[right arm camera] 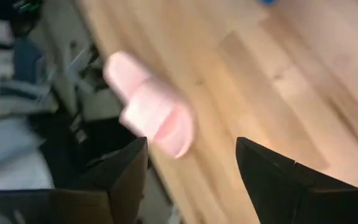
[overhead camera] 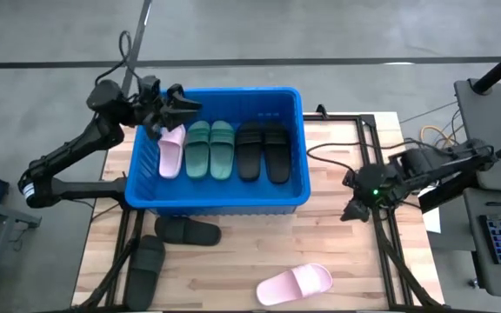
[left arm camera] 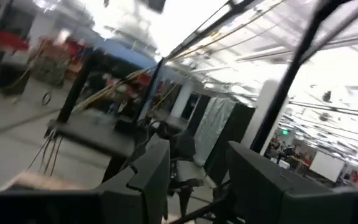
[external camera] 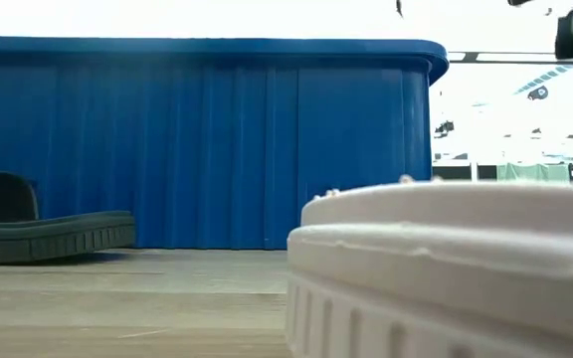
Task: Pick and place slides into bin
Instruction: Put the pink slide into the blue bin
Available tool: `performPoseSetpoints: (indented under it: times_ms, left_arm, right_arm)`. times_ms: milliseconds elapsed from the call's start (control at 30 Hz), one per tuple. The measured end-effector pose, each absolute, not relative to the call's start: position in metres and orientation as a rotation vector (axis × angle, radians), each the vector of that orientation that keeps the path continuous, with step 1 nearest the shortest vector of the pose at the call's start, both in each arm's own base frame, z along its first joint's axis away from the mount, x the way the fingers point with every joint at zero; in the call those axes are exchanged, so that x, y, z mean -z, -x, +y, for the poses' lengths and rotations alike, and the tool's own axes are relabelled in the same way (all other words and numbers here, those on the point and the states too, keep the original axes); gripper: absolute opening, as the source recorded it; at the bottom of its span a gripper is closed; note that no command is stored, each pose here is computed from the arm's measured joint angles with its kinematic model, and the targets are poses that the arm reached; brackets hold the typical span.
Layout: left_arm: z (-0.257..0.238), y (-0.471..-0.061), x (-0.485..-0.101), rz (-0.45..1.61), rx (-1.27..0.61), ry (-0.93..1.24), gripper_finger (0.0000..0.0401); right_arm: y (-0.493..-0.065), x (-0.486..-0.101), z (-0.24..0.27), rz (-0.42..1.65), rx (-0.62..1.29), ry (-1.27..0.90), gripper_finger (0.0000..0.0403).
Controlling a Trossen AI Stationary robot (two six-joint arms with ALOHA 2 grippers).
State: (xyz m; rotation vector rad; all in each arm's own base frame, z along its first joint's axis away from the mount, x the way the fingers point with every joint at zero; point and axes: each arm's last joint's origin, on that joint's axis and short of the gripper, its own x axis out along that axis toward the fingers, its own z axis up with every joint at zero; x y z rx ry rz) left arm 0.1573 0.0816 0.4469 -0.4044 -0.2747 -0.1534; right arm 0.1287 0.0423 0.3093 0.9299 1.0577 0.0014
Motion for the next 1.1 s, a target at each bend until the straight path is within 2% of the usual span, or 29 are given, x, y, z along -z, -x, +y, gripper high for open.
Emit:
performPoseSetpoints:
  times_ms: [100,233,367,500,667,867,1100]
  left_arm:
    - [0.086,-0.161,-0.435,-0.202,0.053,0.499,0.0145]
    - [0.089,-0.163,-0.427,-0.151,-0.015,0.569,0.0145]
    - [0.088,-0.160,-0.428,-0.164,-0.024,0.678,0.0145]
    - [0.087,-0.158,-0.429,-0.177,-0.028,0.784,0.0145]
    - [0.090,-0.160,-0.427,-0.197,-0.102,0.811,0.0145]
    - [0.093,-0.164,-0.409,-0.065,-0.187,0.975,0.0145]
    - [0.094,-0.162,-0.417,-0.128,-0.219,0.979,0.0145]
  right_arm:
    - [-0.126,-0.283,0.043,1.014,0.092,-0.933,0.0239]
    - [-0.129,-0.257,0.041,0.850,0.142,-0.975,0.0234]
    - [-0.133,-0.239,0.041,0.659,0.074,-1.008,0.0228]
    - [-0.136,-0.226,0.043,0.555,-0.056,-0.998,0.0226]
    - [-0.137,-0.206,0.043,0.538,-0.073,-0.975,0.0231]
    - [-0.134,-0.180,0.042,0.600,-0.026,-0.995,0.0228]
    - [-0.132,-0.169,0.042,0.630,0.003,-1.022,0.0233]
